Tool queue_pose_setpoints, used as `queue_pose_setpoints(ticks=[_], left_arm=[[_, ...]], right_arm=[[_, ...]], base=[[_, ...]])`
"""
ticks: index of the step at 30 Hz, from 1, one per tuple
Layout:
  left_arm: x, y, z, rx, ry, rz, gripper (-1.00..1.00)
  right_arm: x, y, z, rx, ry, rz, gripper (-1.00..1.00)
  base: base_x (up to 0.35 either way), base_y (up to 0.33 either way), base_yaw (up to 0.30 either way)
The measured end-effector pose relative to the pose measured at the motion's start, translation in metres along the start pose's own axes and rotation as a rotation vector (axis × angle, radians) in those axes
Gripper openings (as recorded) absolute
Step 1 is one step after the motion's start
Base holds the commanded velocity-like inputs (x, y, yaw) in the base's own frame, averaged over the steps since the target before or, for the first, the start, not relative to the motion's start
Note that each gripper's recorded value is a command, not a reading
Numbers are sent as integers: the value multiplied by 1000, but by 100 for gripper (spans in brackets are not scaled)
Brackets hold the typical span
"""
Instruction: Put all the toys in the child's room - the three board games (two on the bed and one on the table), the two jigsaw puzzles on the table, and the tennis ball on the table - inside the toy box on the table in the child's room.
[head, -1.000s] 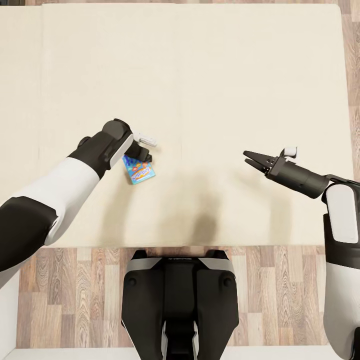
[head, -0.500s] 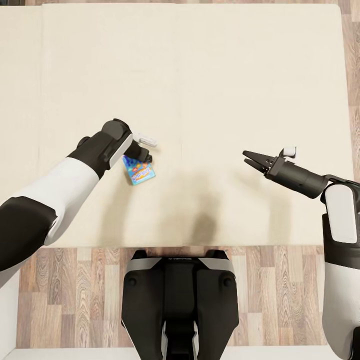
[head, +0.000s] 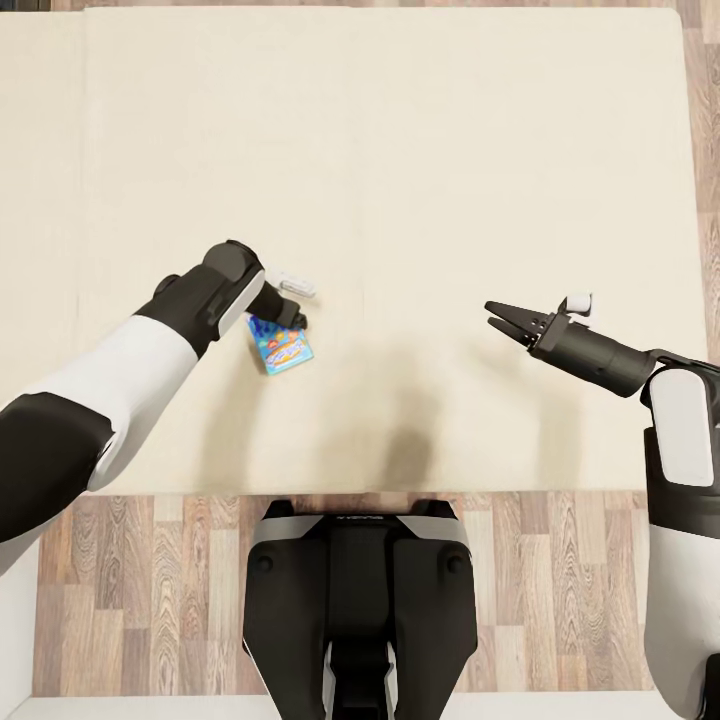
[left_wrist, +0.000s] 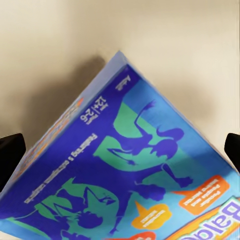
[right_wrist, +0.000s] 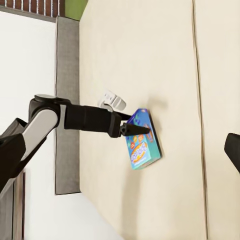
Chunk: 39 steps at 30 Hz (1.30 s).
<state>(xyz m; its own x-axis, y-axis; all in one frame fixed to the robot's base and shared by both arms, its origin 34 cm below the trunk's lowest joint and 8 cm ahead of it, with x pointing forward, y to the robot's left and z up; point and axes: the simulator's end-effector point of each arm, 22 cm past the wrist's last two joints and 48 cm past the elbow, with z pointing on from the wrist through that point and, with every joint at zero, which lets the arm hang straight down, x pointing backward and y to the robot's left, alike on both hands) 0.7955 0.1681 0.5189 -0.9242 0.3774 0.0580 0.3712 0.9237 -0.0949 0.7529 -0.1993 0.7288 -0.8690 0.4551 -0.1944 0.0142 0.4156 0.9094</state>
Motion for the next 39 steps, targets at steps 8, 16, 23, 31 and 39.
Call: queue_pose_setpoints(ticks=[8,16,23,31,39], left_arm=[[7,6,3,-18,21,5,100],[9,7,3,-23,29,6,100],[9,7,3,-24,30,7,100],[12,6,5,-38,41,34,100],[21,-5,7,5,70,60,100]], right_arm=[[0,0,0,0,0,0,100],[0,0,0,0,0,0,100],[0,0,0,1,0,-1,100],[0,0,0,1,0,-1,100],[0,0,0,0,0,0,100]], base=[[0,0,0],[0,0,0],[0,0,0],[0,0,0],[0,0,0]])
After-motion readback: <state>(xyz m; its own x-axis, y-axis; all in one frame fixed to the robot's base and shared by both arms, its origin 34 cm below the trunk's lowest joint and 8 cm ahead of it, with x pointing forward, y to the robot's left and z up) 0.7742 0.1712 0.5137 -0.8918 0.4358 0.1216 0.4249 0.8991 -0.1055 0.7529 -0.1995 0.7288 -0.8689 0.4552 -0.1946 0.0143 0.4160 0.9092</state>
